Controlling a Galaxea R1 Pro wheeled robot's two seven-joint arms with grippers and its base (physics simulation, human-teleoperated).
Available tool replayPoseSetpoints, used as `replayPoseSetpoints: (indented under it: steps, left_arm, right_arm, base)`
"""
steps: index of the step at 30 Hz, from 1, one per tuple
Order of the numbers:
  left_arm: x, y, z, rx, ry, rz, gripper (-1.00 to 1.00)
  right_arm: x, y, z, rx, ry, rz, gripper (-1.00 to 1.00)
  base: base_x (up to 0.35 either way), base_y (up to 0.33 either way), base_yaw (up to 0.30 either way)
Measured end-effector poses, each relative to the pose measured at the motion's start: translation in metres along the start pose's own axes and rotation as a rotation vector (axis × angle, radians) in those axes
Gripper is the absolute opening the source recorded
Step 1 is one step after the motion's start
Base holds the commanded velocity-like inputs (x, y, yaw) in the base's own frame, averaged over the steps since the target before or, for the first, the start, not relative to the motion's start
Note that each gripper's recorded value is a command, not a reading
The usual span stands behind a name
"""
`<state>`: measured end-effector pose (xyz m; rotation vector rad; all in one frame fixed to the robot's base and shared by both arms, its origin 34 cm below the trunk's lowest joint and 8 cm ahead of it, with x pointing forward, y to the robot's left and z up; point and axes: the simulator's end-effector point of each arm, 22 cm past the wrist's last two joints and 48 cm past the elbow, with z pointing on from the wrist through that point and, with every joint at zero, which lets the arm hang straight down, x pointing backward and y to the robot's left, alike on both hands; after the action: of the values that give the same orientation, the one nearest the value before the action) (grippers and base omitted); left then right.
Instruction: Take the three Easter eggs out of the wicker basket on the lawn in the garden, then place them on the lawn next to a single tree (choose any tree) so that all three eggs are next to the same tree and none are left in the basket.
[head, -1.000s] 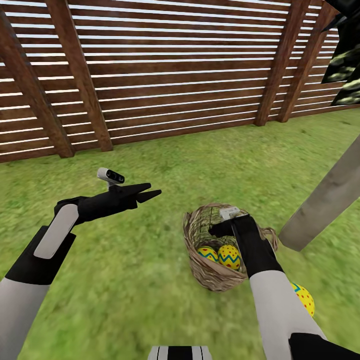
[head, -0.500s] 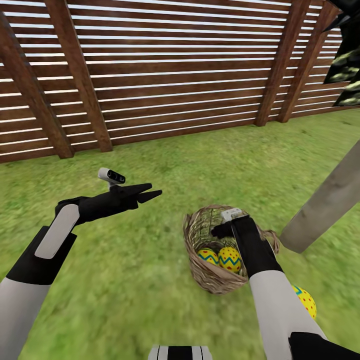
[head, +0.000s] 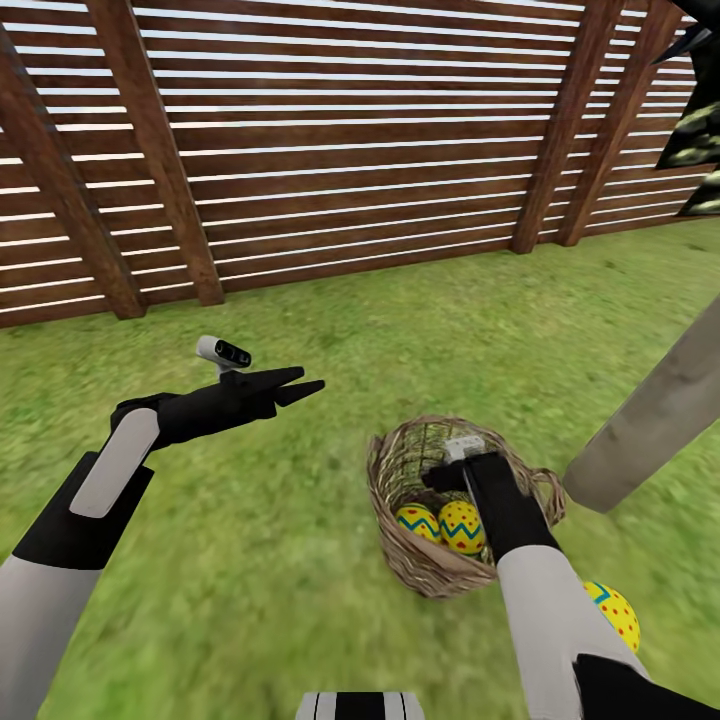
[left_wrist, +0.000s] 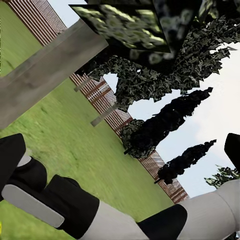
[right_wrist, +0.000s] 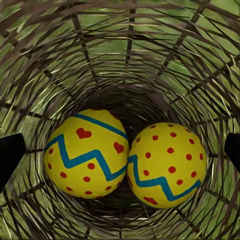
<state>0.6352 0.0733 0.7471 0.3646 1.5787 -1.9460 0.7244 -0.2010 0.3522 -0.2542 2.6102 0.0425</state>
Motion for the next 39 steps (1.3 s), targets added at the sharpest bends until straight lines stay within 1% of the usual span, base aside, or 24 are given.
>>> replayPoseSetpoints:
  steps: [1,2,3,4,5,7,11,14,16,17,20,23,25,31,37,39]
  left_arm:
    - [0.0,0.0,0.0,-0.001,0.0,0.0,1.0]
    - [0.0,0.0,0.0,-0.001,0.0,0.0,1.0]
    - [0.0,0.0,0.0,-0.001,0.001,0.0,1.0]
    - [0.0,0.0,0.0,-0.001,0.001,0.0,1.0]
    - [0.0,0.001,0.0,-0.001,0.001,0.0,1.0]
    - [0.0,0.001,0.0,-0.001,0.001,0.0,1.0]
    - [0.0,0.001,0.0,-0.002,0.001,0.0,1.0]
    - [0.0,0.001,0.0,-0.002,0.001,0.0,1.0]
    - [0.0,0.001,0.0,-0.002,0.001,0.001,1.0]
    - [0.0,0.001,0.0,-0.003,0.001,0.001,1.0]
    - [0.0,0.001,-0.001,-0.003,0.001,0.001,1.0]
    - [0.0,0.001,0.0,-0.003,0.002,0.0,1.0]
    - [0.0,0.001,0.0,-0.003,0.002,0.0,1.0]
    - [0.004,0.016,-0.003,-0.01,-0.002,-0.022,1.0]
    - [0.004,0.015,-0.003,-0.009,-0.001,-0.023,1.0]
    - [0.005,0.02,-0.004,-0.011,-0.002,-0.03,1.0]
  right_arm:
    - [0.006,0.0,0.005,-0.01,-0.001,0.054,1.0]
    - [0.008,-0.002,0.007,-0.003,-0.005,0.09,1.0]
    - [0.008,-0.005,0.009,0.01,-0.012,0.11,1.0]
    - [0.005,-0.01,0.009,0.035,-0.033,0.128,1.0]
    - [0.002,-0.014,0.01,0.052,-0.052,0.135,1.0]
    - [-0.003,-0.019,0.01,0.071,-0.083,0.14,1.0]
    - [0.006,-0.017,0.017,0.073,-0.076,0.148,1.0]
    - [0.006,-0.023,0.018,0.081,-0.099,0.169,1.0]
    - [0.005,-0.028,0.017,0.102,-0.106,0.175,1.0]
    - [0.006,-0.033,0.017,0.125,-0.107,0.178,1.0]
    - [0.014,-0.038,0.02,0.154,-0.089,0.177,1.0]
    - [0.019,-0.038,0.021,0.16,-0.078,0.175,1.0]
    - [0.02,-0.038,0.022,0.161,-0.075,0.175,1.0]
    - [0.033,-0.036,0.034,0.159,-0.046,0.175,1.0]
    - [0.034,-0.037,0.034,0.16,-0.046,0.174,1.0]
    - [0.038,-0.039,0.038,0.162,-0.039,0.175,1.0]
  base:
    - [0.067,0.012,0.0]
    - [0.043,0.008,0.0]
    - [0.022,0.004,0.0]
    - [0.014,0.003,0.0]
    - [0.009,0.002,0.0]
    - [0.005,0.001,0.0]
    - [0.001,0.0,0.0]
    - [0.0,0.0,0.0]
    - [0.0,0.0,0.0]
    - [0.0,0.0,0.0]
    - [0.0,0.0,0.0]
    - [0.0,0.0,0.0]
    - [0.0,0.0,0.0]
    - [0.0,0.0,0.0]
    - [0.0,0.0,0.0]
    - [0.0,0.0,0.0]
